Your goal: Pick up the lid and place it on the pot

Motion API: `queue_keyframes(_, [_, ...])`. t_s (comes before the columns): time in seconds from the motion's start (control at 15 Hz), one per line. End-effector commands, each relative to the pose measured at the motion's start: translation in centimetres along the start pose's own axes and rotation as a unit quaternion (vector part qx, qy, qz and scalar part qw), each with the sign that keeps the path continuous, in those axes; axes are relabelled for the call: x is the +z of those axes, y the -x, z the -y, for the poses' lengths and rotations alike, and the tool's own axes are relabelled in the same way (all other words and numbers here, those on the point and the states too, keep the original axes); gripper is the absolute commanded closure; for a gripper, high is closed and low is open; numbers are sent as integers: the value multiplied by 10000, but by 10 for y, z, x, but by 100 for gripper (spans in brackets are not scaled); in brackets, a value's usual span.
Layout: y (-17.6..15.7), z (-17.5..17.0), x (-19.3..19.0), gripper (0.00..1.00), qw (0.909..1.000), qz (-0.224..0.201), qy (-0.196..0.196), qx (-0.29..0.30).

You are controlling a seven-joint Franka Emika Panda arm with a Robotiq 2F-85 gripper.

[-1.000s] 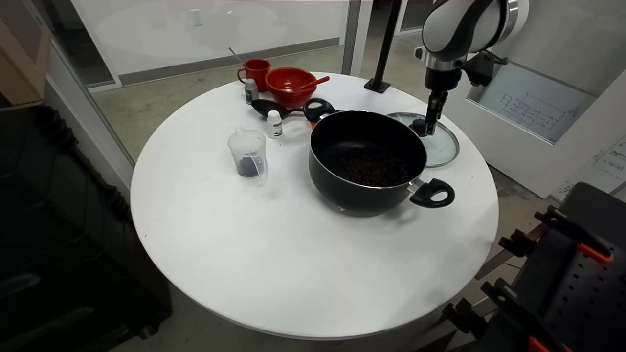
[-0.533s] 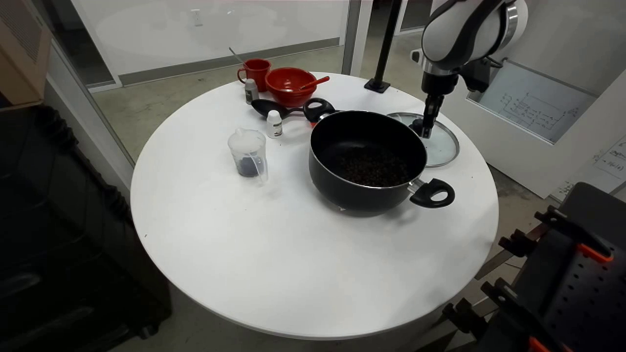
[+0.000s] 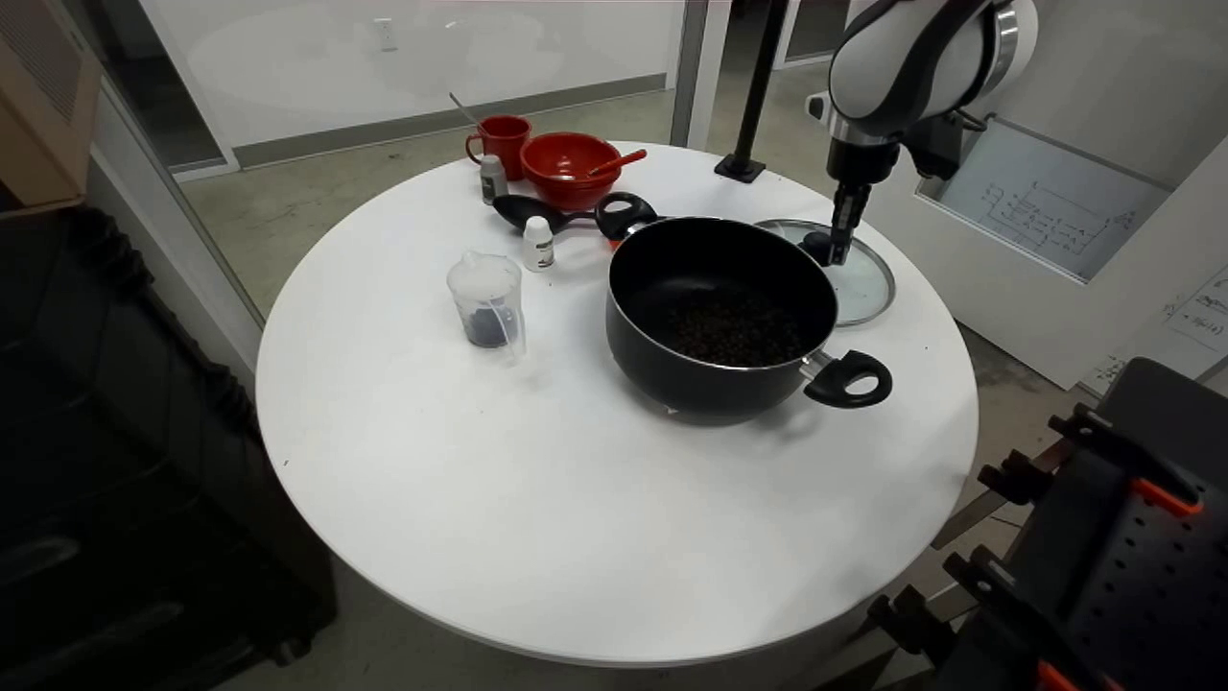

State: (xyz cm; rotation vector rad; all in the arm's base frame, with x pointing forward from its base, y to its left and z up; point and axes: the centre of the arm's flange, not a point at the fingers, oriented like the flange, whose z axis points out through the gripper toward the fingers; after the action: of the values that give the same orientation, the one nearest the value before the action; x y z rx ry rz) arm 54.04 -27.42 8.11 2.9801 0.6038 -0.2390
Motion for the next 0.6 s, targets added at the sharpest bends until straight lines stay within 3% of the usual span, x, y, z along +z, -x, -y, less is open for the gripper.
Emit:
queue_keyframes(0.0, [5, 5, -8, 47, 9999, -2, 79, -105])
queue_keyframes(0.07, [1, 5, -8, 46, 9999, 1, 73, -103])
queue_keyframes(0.47, [-12, 12, -7, 4, 9998, 5, 65, -192])
queue_keyframes(0.53, [-13, 14, -8, 1, 9997, -10, 73, -218])
